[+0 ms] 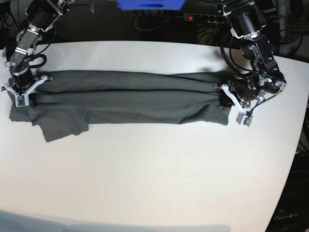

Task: Fold the T-shirt properly
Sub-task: 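Pull the shirt strip ends apart with both grippers to straighten it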

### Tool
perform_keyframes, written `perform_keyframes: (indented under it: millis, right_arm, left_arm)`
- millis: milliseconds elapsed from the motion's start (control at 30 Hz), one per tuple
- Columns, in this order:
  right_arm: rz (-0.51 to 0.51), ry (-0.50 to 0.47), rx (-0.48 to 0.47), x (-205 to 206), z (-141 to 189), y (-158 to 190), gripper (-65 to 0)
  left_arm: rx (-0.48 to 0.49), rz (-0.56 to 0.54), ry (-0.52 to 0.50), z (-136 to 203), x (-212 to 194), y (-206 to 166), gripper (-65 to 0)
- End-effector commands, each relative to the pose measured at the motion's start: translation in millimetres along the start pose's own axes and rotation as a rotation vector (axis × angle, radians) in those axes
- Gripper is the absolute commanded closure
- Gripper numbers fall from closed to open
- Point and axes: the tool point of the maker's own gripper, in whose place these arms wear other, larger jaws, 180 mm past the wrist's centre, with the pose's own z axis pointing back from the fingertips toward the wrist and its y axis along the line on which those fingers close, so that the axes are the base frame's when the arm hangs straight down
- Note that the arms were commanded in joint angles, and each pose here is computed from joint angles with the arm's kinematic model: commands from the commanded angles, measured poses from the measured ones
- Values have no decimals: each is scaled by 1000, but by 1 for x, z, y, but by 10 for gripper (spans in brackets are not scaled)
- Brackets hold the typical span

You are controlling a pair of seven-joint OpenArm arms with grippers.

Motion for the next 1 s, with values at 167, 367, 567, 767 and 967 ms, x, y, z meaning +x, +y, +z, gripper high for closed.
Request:
perform_keyframes:
  millis: [167,367,567,767,967]
  right_arm:
    - [30,57,-11,-10,2,-7,-7]
    - [29,57,-10,-10,2,-6,-7]
    - [27,58,-8,-11,2,-5,-7]
    - [27,58,-8,-11,2,-5,-7]
    - [27,58,-8,-11,2,-5,-7]
  left_arm:
    - [182,3,315,27,-69,41,-28]
    - [219,20,304,35,-60,59,-28]
    - [244,8,284,40,-48,70,-28]
    - [255,4,264,42,-37,75,-28]
    - [254,1,214,40,-12,75,-28]
